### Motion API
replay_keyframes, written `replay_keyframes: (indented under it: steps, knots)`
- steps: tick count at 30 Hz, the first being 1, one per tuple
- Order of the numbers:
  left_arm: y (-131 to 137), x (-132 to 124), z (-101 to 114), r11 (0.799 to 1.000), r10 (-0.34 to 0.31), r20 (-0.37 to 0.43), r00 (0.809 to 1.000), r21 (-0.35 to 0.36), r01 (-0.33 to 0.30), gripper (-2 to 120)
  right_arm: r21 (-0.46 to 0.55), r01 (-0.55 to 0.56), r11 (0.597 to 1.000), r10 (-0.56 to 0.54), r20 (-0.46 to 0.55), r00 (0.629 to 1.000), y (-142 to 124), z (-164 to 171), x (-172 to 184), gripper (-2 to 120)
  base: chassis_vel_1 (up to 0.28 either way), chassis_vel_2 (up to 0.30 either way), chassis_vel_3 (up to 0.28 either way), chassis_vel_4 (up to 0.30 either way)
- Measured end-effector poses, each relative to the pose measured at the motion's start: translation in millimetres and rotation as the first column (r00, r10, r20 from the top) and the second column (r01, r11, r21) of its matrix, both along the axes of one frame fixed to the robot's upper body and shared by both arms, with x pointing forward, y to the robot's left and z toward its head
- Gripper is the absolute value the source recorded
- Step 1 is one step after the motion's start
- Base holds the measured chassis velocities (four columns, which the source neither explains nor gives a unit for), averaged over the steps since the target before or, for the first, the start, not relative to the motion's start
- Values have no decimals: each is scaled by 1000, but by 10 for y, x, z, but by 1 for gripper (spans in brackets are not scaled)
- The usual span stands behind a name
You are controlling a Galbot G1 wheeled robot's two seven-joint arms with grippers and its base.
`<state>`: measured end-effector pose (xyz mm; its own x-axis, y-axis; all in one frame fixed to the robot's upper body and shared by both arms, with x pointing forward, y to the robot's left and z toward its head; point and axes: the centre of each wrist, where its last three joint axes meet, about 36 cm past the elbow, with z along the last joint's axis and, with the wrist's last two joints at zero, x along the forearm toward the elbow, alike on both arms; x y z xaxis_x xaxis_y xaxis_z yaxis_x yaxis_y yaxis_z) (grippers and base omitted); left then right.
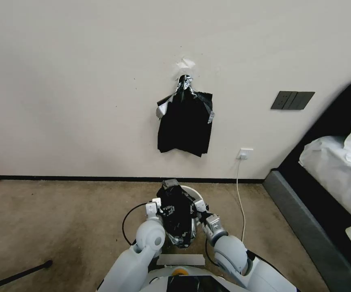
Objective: Place a trash bag onto the trash bin.
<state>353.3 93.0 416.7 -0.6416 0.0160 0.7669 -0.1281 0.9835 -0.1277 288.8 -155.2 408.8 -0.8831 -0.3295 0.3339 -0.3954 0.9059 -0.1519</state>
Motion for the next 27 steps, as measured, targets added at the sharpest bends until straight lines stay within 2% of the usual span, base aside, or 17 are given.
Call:
replay_keyframes:
  steps: [1,3,4,7,8,10,11,14,15,18,23,26,27]
  knots:
    - [0,0,0,1000,0,0,1000,0,0,71,0,0,1000,0,0,1000,0,0,0,0,0,0,0,0]
    - [6,5,-1,1000,10,-7,1000,5,-10,61,0,1,1000,-1,0,1000,-5,0,5,0,0,0,0,0]
    - [6,5,-1,1000,10,-7,1000,5,-10,61,0,1,1000,-1,0,1000,-5,0,5,0,0,0,0,0]
    - [16,-17,-12,1000,24,-11,1000,8,-24,45,3,3,1000,-3,-1,1000,-1,-11,15,0,0,0,0,0]
    - [16,-17,-12,1000,24,-11,1000,8,-24,45,3,3,1000,-3,-1,1000,-1,-11,15,0,0,0,0,0]
    - [40,-27,-14,999,41,-10,999,4,-41,34,4,3,1000,-3,-2,1000,6,-22,23,0,0,0,0,0]
    - [40,-27,-14,999,41,-10,999,4,-41,34,4,3,1000,-3,-2,1000,6,-22,23,0,0,0,0,0]
    - [97,-35,1,998,61,-4,998,-7,-61,21,2,3,1000,-3,0,1000,6,-30,30,0,0,0,0,0]
    - [97,-35,1,998,61,-4,998,-7,-61,21,2,3,1000,-3,0,1000,6,-30,30,0,0,0,0,0]
    - [157,-68,14,997,69,8,998,-22,-69,7,-7,2,1000,-2,7,1000,-1,-42,31,0,0,0,0,0]
    - [209,-135,3,997,58,44,997,-47,-56,1,-15,-1,1000,2,22,1000,-15,-33,39,0,0,0,0,0]
    - [267,-252,-20,999,14,128,992,-43,-9,1,-36,-4,999,6,62,998,-72,0,95,0,0,0,0,0]
    - [267,-252,-20,999,14,128,992,-43,-9,1,-36,-4,999,6,62,998,-72,0,95,0,0,0,0,0]
